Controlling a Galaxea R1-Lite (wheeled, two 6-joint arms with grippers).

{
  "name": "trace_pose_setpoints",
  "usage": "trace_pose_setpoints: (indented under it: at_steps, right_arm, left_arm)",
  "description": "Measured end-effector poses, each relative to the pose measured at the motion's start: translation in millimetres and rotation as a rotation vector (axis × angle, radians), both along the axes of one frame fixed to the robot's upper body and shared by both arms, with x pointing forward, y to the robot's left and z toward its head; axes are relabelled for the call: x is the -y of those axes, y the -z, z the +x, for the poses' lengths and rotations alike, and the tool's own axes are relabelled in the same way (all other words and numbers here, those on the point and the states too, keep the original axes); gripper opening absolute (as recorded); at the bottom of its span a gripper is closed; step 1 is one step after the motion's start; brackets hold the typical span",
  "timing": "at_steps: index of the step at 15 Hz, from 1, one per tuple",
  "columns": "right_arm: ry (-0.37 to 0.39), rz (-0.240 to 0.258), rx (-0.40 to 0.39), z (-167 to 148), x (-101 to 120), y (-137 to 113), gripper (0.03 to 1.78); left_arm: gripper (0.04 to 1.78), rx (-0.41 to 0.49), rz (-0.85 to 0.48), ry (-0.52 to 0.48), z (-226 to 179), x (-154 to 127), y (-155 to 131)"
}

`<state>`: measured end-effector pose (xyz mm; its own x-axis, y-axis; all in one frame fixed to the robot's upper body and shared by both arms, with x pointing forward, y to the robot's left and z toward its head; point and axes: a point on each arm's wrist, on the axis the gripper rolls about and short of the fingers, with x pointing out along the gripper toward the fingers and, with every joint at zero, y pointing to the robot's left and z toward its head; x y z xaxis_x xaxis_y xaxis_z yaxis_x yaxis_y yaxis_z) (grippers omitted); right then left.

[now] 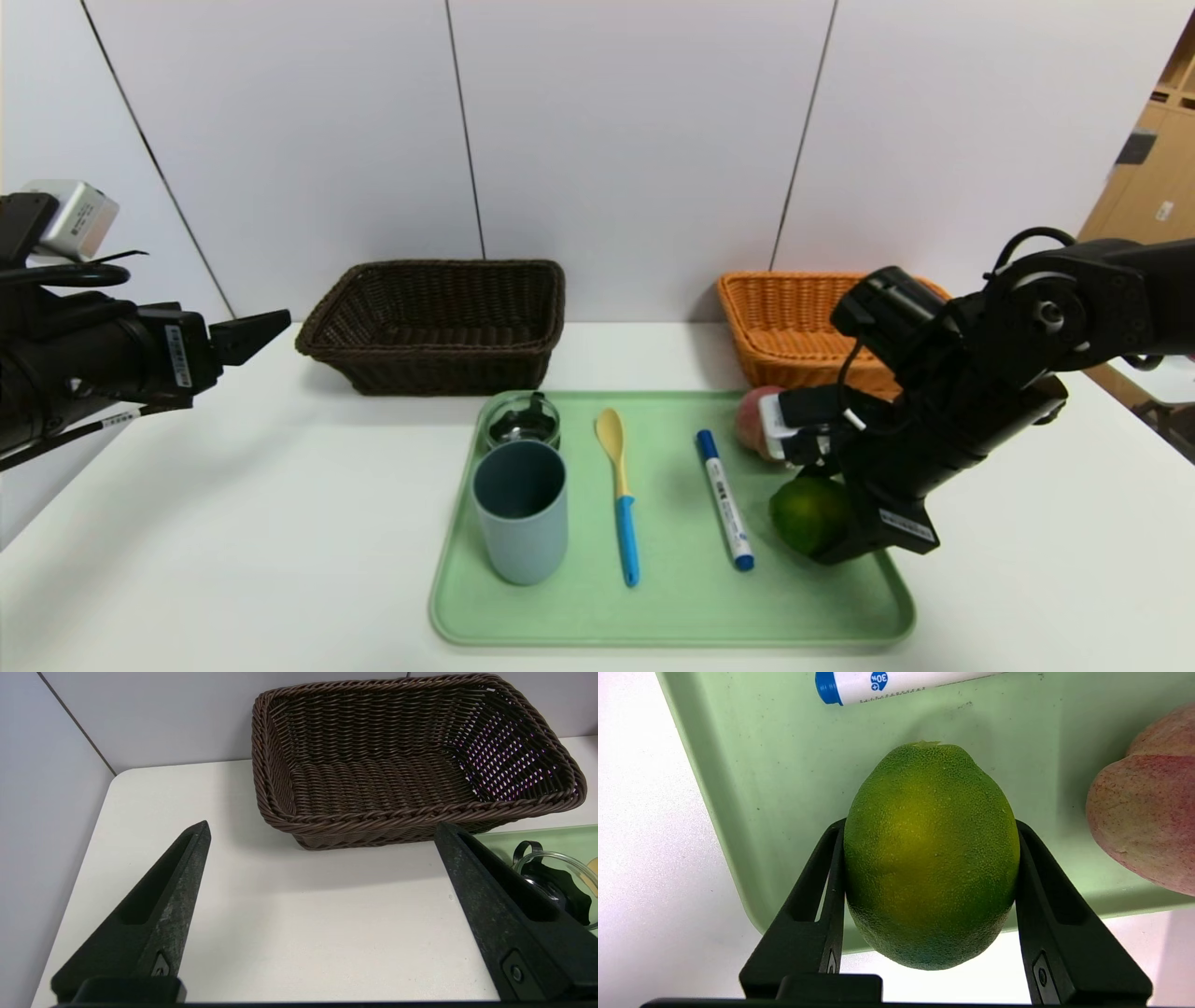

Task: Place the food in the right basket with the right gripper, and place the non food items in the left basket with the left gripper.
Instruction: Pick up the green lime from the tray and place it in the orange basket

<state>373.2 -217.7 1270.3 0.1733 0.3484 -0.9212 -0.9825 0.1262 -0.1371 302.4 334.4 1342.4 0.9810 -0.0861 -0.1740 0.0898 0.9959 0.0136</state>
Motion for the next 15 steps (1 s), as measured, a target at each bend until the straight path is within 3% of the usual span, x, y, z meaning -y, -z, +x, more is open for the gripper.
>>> trace_pose_setpoints:
  at_steps: [4, 6, 8, 11, 12, 15]
  right_arm:
    - [-0.022, 0.057, 0.084, -2.7, -6.2, -26.9, 0.99]
    - [-0.031, 0.156, 0.179, -6.9, -15.2, -62.7, 0.99]
    - [0.025, 0.286, 0.281, -9.4, -23.7, -109.1, 0.99]
    - [0.214, 0.496, 0.423, -3.9, -24.9, -173.2, 0.98]
    - [0.291, 0.545, 0.455, 1.2, -22.9, -182.8, 0.98]
    - [0.686, 0.646, 0.509, 47.0, -2.7, -173.4, 0.98]
  left_arm:
    - [1.69, -0.001, -0.001, -0.001, 0.2, 0.0, 0.2]
    - [1.69, -0.003, -0.001, 0.000, 0.5, 0.0, 0.7]
    - [1.69, -0.003, -0.002, 0.001, 0.6, 0.0, 0.7]
    - [1.69, -0.003, -0.003, 0.006, 1.0, 1.1, 0.4]
    - [1.69, -0.003, -0.003, 0.009, 1.0, 1.6, 0.4]
    - [1.69, -0.005, -0.004, 0.010, 0.6, 2.0, 1.0]
